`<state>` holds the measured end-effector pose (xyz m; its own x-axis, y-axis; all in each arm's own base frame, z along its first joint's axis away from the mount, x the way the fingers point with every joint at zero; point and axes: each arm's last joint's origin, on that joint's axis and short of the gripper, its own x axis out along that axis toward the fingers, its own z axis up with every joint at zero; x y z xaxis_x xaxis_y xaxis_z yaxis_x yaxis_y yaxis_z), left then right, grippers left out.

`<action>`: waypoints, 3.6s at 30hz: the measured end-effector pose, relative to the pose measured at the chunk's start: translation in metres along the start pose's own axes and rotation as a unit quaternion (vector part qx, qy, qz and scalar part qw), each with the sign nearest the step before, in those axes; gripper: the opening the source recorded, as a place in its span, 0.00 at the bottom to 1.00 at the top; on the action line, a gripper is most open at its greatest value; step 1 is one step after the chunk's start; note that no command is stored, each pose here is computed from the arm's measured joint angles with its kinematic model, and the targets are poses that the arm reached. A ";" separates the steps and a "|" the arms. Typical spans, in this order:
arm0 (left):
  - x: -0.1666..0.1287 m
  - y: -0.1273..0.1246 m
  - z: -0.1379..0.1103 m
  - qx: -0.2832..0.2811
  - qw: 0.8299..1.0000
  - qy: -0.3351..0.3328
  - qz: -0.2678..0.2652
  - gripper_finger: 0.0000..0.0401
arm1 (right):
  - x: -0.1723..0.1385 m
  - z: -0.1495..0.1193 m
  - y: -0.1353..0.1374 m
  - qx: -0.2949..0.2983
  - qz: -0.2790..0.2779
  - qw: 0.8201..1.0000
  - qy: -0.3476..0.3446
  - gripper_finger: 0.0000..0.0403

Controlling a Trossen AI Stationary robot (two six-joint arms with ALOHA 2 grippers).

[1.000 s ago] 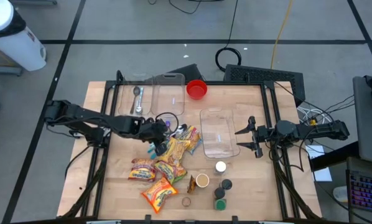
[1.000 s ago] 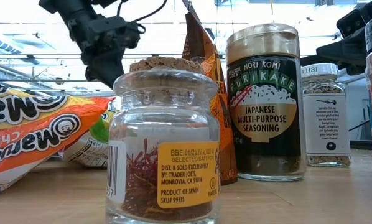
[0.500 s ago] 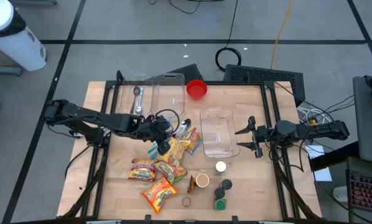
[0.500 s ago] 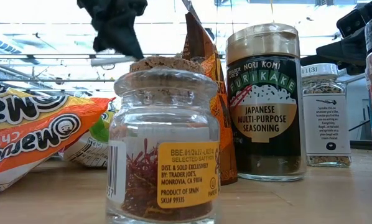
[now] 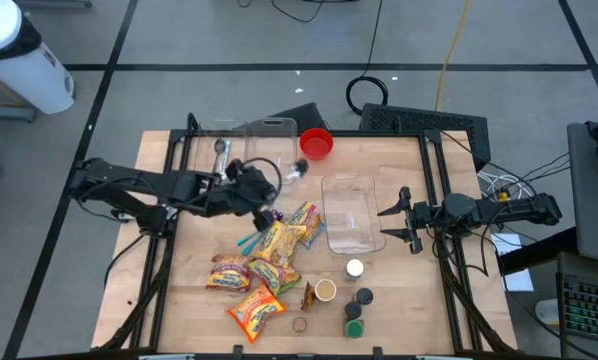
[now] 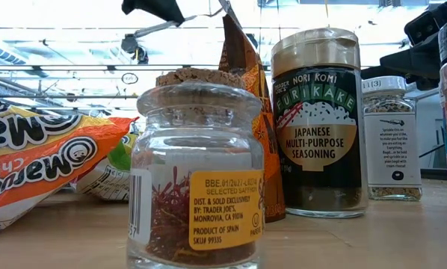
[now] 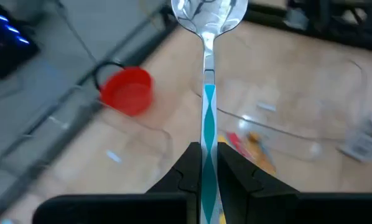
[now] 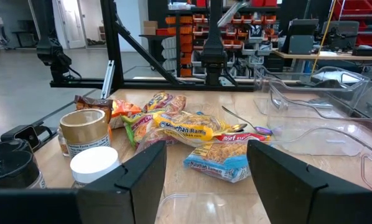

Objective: Pick & Place Food Item
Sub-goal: Put the blue patterned spoon into the top left transparent bin, then put the top violet spoon into the top left transparent bin

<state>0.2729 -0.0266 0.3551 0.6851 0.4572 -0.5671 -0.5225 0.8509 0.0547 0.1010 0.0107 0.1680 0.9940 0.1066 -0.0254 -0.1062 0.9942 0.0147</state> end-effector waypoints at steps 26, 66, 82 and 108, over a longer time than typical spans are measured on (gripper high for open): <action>0.048 0.173 -0.088 -0.254 0.935 -0.004 0.246 0.08 | 0.000 0.000 0.000 0.000 0.000 1.000 -0.001 0.54; 0.121 0.205 -0.140 -0.389 0.892 0.112 0.200 0.08 | 0.000 0.000 0.000 0.000 0.000 1.000 -0.001 0.54; 0.162 0.205 -0.161 -0.378 0.894 0.159 0.179 0.16 | 0.000 0.000 0.000 0.000 0.000 1.000 -0.001 0.54; 0.048 0.153 -0.089 -0.213 0.974 -0.048 -0.066 0.57 | 0.000 0.000 0.000 0.000 0.000 1.000 -0.001 0.54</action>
<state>0.1807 0.1030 0.2628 0.7936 0.3912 -0.4660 -0.5766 0.7279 -0.3710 0.1010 0.0108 0.1682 0.9940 0.1070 -0.0236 -0.1066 0.9942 0.0147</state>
